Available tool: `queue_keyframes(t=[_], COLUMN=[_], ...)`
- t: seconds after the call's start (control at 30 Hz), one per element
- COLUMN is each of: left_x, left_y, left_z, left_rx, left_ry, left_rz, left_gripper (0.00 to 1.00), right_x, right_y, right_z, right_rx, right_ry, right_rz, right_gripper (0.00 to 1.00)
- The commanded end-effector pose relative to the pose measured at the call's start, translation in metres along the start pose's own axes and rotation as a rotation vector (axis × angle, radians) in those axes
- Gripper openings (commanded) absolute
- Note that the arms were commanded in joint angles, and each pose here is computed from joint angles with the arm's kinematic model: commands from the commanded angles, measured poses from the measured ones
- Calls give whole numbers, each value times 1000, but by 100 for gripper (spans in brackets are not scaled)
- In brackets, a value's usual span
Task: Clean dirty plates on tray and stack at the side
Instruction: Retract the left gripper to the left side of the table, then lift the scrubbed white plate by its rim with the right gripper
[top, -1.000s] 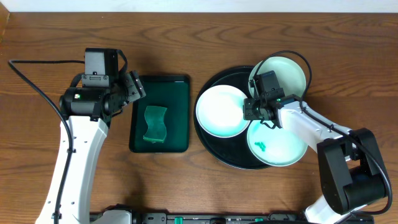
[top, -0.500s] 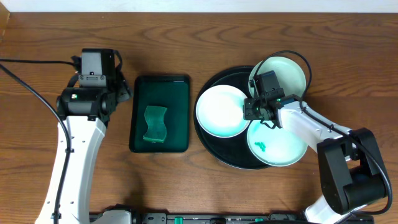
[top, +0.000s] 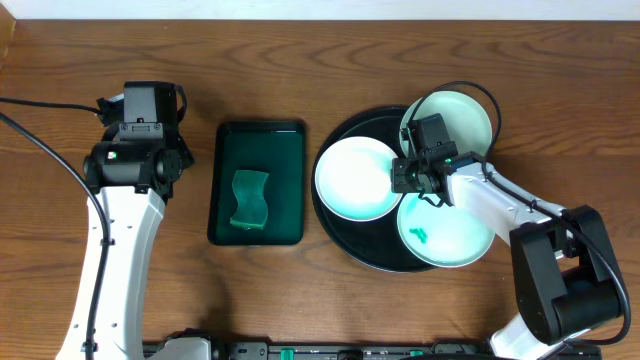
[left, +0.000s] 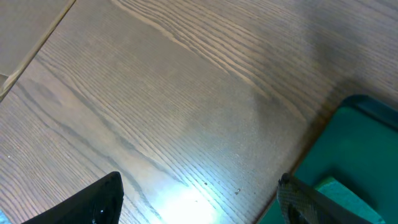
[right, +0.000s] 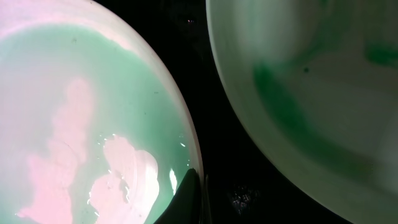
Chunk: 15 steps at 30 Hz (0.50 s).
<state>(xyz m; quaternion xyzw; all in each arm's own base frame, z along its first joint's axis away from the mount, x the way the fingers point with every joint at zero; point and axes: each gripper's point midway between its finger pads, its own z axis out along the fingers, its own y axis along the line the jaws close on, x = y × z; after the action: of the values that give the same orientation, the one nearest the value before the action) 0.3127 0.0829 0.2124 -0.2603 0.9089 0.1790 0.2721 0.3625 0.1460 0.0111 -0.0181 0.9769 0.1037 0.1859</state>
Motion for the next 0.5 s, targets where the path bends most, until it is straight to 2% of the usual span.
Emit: queue_keyframes(t=[0.0, 0.47], left_x=[-4, -4], left_y=[8, 8], left_z=[-4, -4], left_rx=[-26, -26], left_ry=[-22, -22], left_rz=[4, 4], left_gripper=[79, 79], right_x=[-8, -7], right_y=[6, 5], right_z=[-5, -5], right_rx=[-17, -14], right_ry=[-24, -19], right_rz=[-11, -10], right_gripper=[1, 3])
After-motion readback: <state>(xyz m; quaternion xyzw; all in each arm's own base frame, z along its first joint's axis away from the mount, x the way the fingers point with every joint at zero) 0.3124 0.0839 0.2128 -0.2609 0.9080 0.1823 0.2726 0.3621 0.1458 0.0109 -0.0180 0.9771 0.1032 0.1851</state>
